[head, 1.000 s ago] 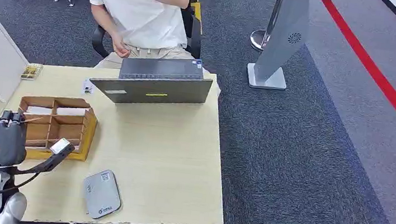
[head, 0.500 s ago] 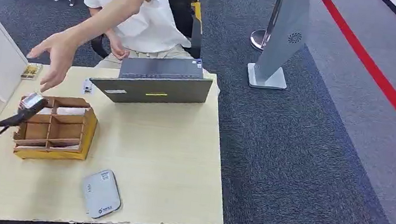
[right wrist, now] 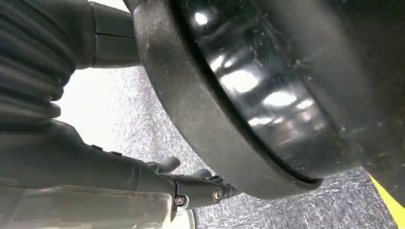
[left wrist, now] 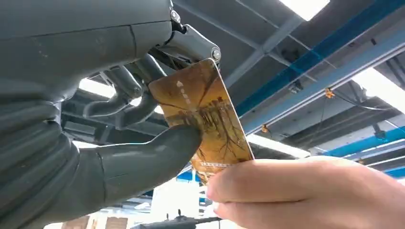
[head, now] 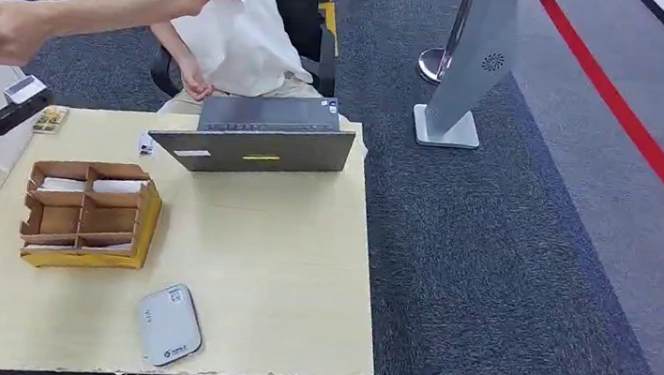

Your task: Pass the card to the sensor for recognition and then transmit it.

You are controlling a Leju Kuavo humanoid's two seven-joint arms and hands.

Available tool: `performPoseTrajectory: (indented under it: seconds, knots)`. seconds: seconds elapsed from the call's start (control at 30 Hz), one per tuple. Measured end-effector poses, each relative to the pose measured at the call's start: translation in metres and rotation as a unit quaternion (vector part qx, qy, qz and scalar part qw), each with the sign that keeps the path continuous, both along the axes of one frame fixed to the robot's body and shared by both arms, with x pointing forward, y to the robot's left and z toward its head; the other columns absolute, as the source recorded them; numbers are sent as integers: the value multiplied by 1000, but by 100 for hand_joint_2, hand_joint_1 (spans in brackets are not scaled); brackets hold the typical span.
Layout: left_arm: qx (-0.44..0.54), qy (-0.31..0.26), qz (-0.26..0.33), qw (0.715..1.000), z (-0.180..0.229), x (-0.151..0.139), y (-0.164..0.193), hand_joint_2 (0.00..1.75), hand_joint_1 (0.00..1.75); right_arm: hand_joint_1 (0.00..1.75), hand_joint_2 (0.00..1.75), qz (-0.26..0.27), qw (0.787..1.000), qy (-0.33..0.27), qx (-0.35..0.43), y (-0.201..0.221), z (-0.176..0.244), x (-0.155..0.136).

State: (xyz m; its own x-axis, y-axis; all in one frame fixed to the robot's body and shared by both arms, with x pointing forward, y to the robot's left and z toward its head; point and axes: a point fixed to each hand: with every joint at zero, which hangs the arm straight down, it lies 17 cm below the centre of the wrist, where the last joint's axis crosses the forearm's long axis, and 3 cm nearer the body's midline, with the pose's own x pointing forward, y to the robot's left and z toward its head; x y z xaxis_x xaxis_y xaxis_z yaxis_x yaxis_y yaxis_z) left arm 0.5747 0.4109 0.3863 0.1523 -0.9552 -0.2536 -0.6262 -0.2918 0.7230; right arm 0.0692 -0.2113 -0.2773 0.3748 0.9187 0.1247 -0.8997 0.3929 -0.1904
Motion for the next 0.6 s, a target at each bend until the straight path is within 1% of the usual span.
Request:
performPoseTrajectory:
  seconds: [0.13, 0.4, 0.53, 0.6]
  knots:
    - [-22, 9, -2, 1000, -2, 3, 4, 175, 0, 0, 175, 0, 1000, 0, 0, 0, 0, -1]
    - [-22, 6, 0, 1000, 2, 1, 11, 175, 0, 0, 175, 1, 1000, 0, 0, 0, 0, -1]
    - [-22, 5, 7, 1000, 1, -2, 22, 175, 0, 0, 175, 0, 1000, 0, 0, 0, 0, -1]
    - [-28, 12, 10, 1000, -9, -6, 31, 175, 0, 0, 175, -3, 1000, 0, -1, 0, 0, -1]
